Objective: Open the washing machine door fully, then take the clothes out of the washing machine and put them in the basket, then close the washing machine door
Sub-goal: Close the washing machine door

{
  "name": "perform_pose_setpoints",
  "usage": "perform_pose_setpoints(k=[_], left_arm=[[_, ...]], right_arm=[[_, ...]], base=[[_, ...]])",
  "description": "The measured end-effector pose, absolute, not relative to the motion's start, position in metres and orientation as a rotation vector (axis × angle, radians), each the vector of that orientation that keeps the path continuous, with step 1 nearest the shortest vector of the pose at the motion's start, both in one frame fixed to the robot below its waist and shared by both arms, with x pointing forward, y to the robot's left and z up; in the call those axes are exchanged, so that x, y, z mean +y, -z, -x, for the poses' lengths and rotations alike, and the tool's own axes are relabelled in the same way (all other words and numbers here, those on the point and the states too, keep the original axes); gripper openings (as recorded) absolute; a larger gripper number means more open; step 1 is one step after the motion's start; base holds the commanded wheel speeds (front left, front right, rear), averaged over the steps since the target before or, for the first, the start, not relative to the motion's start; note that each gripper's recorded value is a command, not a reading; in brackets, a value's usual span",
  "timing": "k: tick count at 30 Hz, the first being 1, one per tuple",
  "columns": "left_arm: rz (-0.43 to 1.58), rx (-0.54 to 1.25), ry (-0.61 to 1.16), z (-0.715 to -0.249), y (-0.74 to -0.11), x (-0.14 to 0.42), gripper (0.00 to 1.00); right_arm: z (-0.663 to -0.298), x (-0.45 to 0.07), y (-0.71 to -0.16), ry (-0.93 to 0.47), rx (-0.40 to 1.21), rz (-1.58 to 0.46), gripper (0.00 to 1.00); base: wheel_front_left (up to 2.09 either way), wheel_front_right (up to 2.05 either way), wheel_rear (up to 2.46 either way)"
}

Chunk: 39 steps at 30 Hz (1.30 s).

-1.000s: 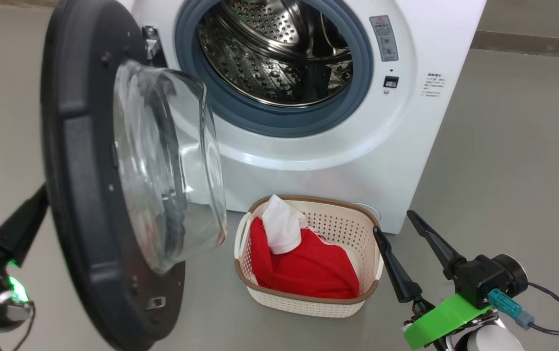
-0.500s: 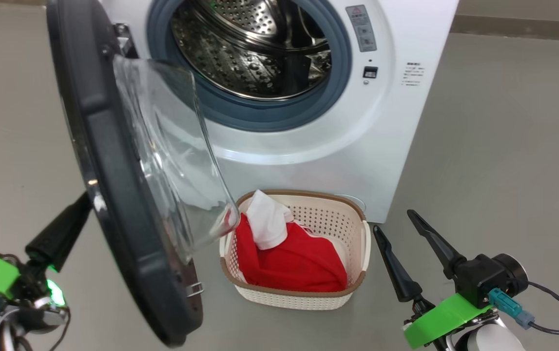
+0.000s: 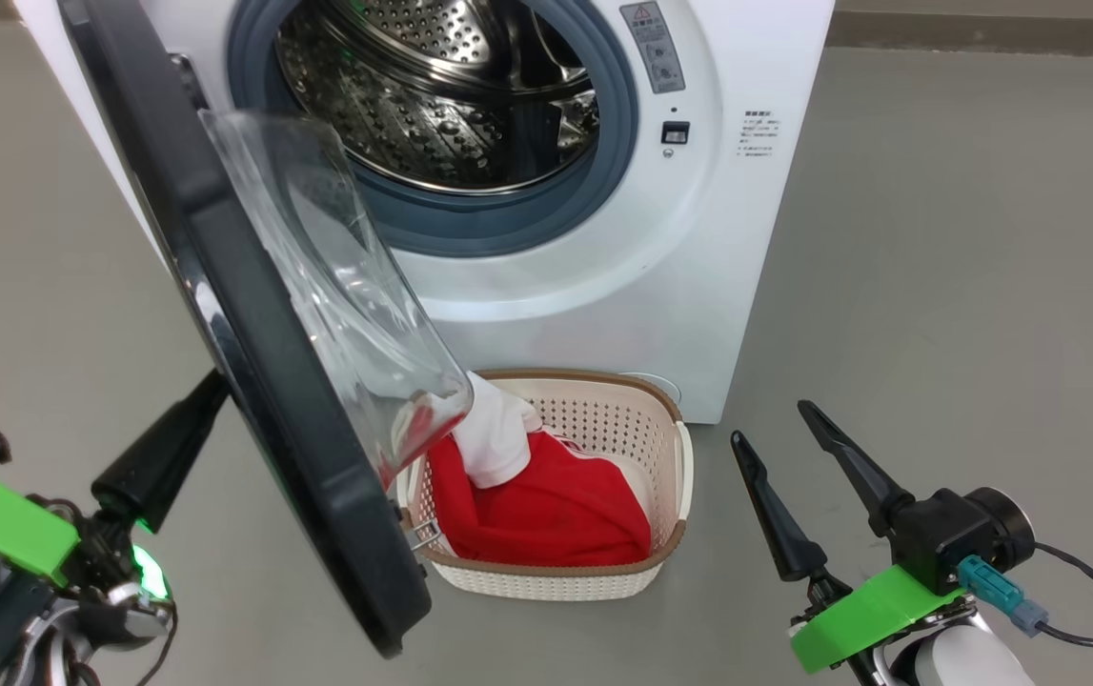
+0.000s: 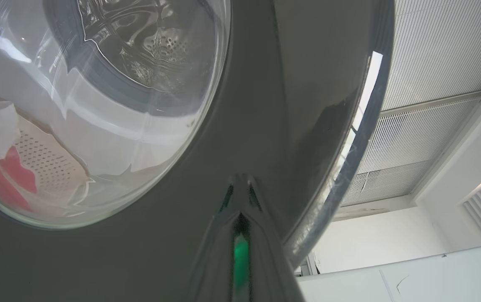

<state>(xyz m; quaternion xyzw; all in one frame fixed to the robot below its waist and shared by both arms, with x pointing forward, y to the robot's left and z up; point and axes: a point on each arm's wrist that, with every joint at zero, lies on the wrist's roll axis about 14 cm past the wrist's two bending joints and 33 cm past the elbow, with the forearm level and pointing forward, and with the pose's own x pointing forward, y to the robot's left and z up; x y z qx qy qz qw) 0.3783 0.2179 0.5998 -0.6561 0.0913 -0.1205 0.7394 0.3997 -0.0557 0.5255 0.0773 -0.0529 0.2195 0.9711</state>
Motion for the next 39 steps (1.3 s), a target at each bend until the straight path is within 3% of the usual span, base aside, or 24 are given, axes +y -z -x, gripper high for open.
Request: perform_pose_setpoints(k=[6, 7, 8, 9, 16, 31, 39], left_arm=[[1.452, 0.183, 0.221, -0.381, -0.595, 0.222, 0.02], [1.452, 0.169, 0.213, -0.382, -0.596, 0.224, 0.36], [1.452, 0.169, 0.213, -0.382, -0.596, 0.224, 0.91], [1.451, 0.157, 0.206, -0.381, -0.598, 0.226, 1.00], [1.329, 0.041, 0.102, -0.373, -0.600, 0.249, 1.00], [0.415, -0.290, -0.171, -0.350, -0.605, 0.292, 1.00], [0.174, -0.281, -0.168, -0.341, -0.579, 0.277, 1.00]], right_arm=[[-0.401, -0.060, -0.523, -0.431, -0.100, -0.158, 1.00], [-0.401, -0.060, -0.523, -0.431, -0.100, -0.158, 1.00], [-0.401, -0.060, -0.523, -0.431, -0.100, -0.158, 1.00], [-0.402, -0.060, -0.522, -0.431, -0.099, -0.158, 1.00], [-0.402, -0.057, -0.524, -0.437, -0.103, -0.160, 1.00], [-0.402, -0.050, -0.527, -0.455, -0.110, -0.164, 1.00], [-0.399, -0.050, -0.533, -0.453, -0.125, -0.164, 1.00]], base=[[0.00, 0.00, 0.00], [0.00, 0.00, 0.00], [0.00, 0.00, 0.00], [0.00, 0.00, 0.00], [0.00, 0.00, 0.00], [0.00, 0.00, 0.00], [0.00, 0.00, 0.00]])
